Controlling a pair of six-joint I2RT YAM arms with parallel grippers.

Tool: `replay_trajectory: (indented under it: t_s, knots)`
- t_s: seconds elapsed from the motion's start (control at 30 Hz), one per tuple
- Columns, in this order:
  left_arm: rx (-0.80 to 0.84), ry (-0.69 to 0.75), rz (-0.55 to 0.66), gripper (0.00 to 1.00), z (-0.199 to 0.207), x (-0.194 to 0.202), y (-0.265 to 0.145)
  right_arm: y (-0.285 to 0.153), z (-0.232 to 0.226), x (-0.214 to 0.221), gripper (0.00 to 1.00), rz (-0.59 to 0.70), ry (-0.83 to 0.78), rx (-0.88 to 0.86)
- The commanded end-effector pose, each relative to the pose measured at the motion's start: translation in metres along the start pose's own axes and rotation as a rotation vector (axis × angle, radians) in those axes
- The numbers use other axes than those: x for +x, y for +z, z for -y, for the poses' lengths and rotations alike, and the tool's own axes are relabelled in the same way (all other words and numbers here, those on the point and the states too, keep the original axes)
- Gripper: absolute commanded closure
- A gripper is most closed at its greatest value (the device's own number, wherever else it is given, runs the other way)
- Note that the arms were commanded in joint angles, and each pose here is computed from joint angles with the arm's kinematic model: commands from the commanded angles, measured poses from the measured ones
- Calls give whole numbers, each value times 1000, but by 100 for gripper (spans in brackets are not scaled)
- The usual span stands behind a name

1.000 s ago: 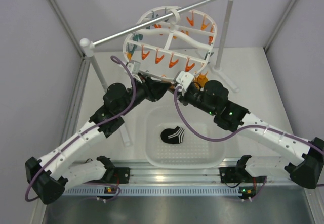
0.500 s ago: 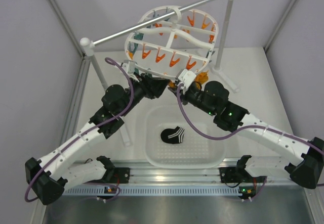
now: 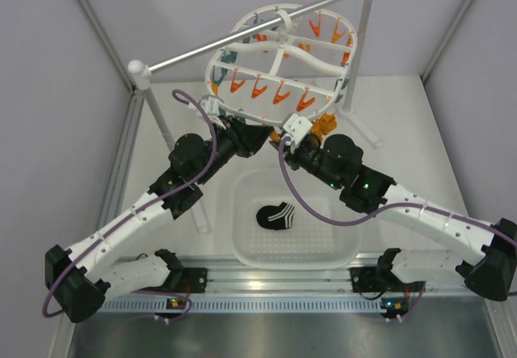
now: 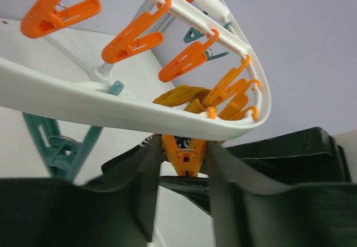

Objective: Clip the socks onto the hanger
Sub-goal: Adjust the sock in the bin.

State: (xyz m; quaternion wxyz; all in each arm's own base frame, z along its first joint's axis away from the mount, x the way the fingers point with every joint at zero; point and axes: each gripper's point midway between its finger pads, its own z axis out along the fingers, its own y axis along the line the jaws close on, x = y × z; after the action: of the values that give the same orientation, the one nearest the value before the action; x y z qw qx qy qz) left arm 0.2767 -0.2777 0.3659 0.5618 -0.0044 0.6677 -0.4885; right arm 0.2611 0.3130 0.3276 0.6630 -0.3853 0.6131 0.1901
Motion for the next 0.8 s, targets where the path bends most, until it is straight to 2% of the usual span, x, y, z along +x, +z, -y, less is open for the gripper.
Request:
replay_trajectory:
  t_s: [0.0, 0.13, 0.2, 0.23, 0.3, 0.33, 0.37, 0.4, 0.53, 0.67, 0.73, 0.77]
  knots:
    - [33, -36, 130, 69, 15, -36, 7, -9, -20, -18, 100, 68, -12, -75]
    - [39, -35, 114, 91, 15, -32, 7, -14, -22, -14, 100, 51, -8, -88]
    - [37, -29, 101, 97, 14, -28, 7, -18, -20, -15, 86, 45, -4, -86]
    - [34, -27, 91, 100, 13, -25, 7, -20, -21, -10, 67, 23, -4, -89]
    - [22, -30, 80, 100, 9, -22, 6, -28, -18, -13, 53, 25, 1, -87]
    - [20, -30, 75, 100, 8, -21, 6, -32, -20, -2, 46, -24, -3, -104]
    - [17, -30, 72, 100, 7, -19, 6, -37, -23, 2, 45, -42, -5, -122]
    - [14, -30, 69, 100, 6, -18, 6, -44, -24, 1, 38, -42, -19, -140]
    - [10, -29, 60, 100, 4, -15, 6, -67, -54, 19, 29, -84, -79, -334]
    - [7, -25, 50, 100, 2, -12, 6, -77, -85, 51, 23, -168, -123, -519]
    - [6, -25, 47, 100, 2, -10, 7, -78, -100, 74, 14, -244, -131, -609]
    - [6, -23, 47, 100, 1, -10, 7, -77, -104, 85, 14, -274, -125, -618]
